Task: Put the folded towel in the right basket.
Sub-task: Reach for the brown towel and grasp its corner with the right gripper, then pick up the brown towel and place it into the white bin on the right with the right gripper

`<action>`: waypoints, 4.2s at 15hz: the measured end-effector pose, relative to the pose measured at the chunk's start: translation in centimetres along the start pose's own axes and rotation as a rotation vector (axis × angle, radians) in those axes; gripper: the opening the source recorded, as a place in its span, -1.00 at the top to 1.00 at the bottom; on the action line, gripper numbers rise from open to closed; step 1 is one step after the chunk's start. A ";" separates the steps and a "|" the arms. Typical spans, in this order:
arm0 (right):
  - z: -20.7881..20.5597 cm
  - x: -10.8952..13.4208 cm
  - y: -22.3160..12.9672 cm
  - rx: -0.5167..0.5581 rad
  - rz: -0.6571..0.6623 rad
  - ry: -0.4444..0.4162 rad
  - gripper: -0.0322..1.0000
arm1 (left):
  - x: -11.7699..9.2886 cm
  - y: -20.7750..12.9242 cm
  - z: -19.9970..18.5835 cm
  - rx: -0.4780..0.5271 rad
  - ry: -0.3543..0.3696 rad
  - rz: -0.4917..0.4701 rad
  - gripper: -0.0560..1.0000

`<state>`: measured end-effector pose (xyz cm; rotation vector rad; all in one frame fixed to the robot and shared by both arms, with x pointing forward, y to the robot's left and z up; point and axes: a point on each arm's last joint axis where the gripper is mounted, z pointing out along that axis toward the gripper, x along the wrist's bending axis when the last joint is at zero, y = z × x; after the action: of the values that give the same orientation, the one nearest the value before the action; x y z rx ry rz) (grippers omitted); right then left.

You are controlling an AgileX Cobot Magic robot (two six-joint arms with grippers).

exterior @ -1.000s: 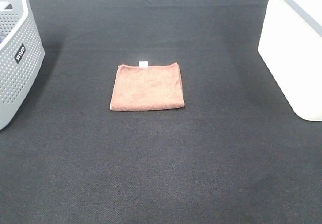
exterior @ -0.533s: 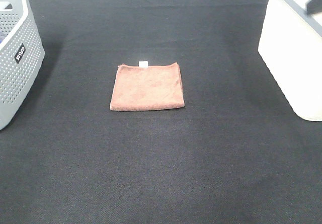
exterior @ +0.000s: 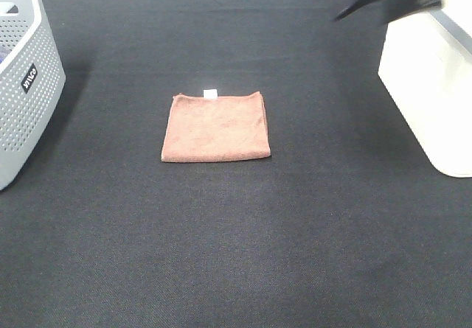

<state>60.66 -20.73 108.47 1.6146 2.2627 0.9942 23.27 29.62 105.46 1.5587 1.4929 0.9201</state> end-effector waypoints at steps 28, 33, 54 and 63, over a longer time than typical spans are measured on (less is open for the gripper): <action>26.0 -1.5 -3.5 0.345 0.220 0.270 0.01 | 0.0 0.0 0.0 0.000 0.000 0.000 -0.76; 26.2 -1.2 -3.6 0.339 0.203 0.256 0.94 | 0.0 0.0 0.0 0.000 0.000 0.000 -0.76; -4.7 3.1 7.3 -0.030 -0.236 -0.197 0.94 | 0.0 0.0 0.0 0.000 0.000 0.000 -0.76; -10.9 -9.7 6.2 -0.130 0.088 -0.323 0.94 | 0.0 0.0 0.0 0.000 0.000 0.000 -0.76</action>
<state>63.63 -32.73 118.39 1.6914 1.8928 0.8117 23.27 29.62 105.46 1.5587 1.4929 0.9201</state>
